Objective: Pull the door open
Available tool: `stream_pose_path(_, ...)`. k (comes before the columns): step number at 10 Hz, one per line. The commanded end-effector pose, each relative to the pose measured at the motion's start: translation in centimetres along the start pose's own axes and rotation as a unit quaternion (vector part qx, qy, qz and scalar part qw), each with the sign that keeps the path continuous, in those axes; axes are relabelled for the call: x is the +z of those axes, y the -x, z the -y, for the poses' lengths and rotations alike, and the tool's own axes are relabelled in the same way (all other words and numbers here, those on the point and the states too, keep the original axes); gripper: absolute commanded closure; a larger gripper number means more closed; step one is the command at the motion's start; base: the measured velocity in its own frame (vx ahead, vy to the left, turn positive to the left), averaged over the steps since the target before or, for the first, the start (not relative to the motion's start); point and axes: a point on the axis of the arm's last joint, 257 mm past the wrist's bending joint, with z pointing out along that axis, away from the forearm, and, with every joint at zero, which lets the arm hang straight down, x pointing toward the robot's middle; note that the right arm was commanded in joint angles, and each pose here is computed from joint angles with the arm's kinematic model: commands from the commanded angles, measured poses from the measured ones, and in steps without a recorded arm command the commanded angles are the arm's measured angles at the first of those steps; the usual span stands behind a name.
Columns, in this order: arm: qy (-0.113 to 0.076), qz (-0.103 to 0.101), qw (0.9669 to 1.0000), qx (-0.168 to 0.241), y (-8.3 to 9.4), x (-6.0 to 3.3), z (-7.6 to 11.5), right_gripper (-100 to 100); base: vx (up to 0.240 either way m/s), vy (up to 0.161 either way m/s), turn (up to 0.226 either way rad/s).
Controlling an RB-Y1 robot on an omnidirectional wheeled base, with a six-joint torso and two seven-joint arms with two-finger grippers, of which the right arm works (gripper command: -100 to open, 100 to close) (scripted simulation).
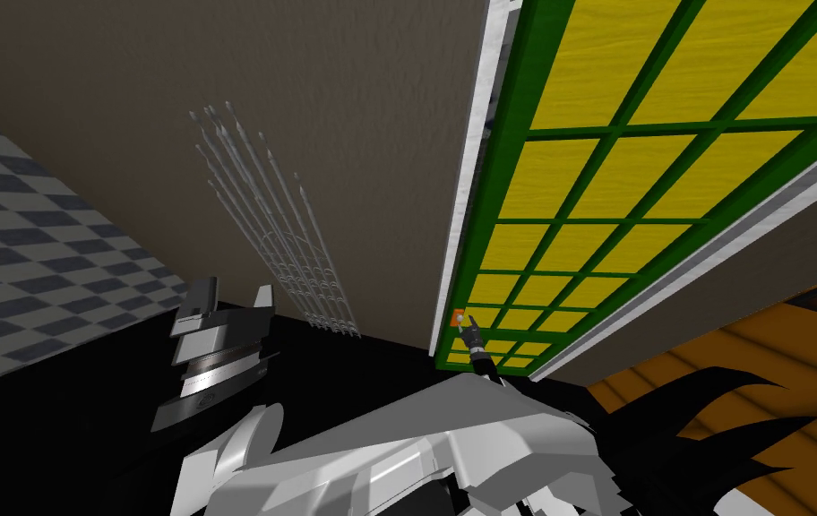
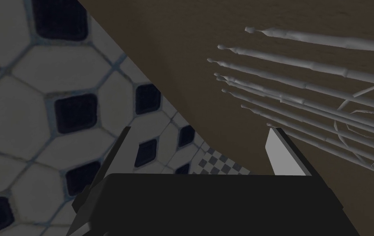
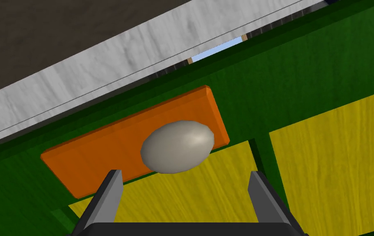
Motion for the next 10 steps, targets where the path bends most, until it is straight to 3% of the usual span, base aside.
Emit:
stream_pose_path(1, 0.003, 0.004, 0.9994, 0.034, -0.3, 0.3, 0.1, -100, -0.096, 0.004, 0.04)
stream_pose_path(4, 0.008, 0.009, 0.9967, 0.08, -0.8, 0.82, 0.2, -100, -0.087, -0.012, 0.044)
stream_pose_path(6, 0.013, 0.014, 0.9919, 0.126, -1.3, 1.38, 0.4, -100, -0.071, -0.016, 0.049)
stream_pose_path(7, 0.013, 0.014, 0.9913, 0.13, -1.3, 1.38, 0.4, -100, -0.056, -0.015, 0.027)
stream_pose_path(9, 0.018, 0.019, 0.9838, 0.177, -1.8, 1.96, 0.5, -100, -0.063, -0.014, 0.052)
stream_pose_path(10, 0.018, 0.019, 0.983, 0.181, -1.8, 1.96, 0.5, -100, -0.064, -0.005, 0.029)
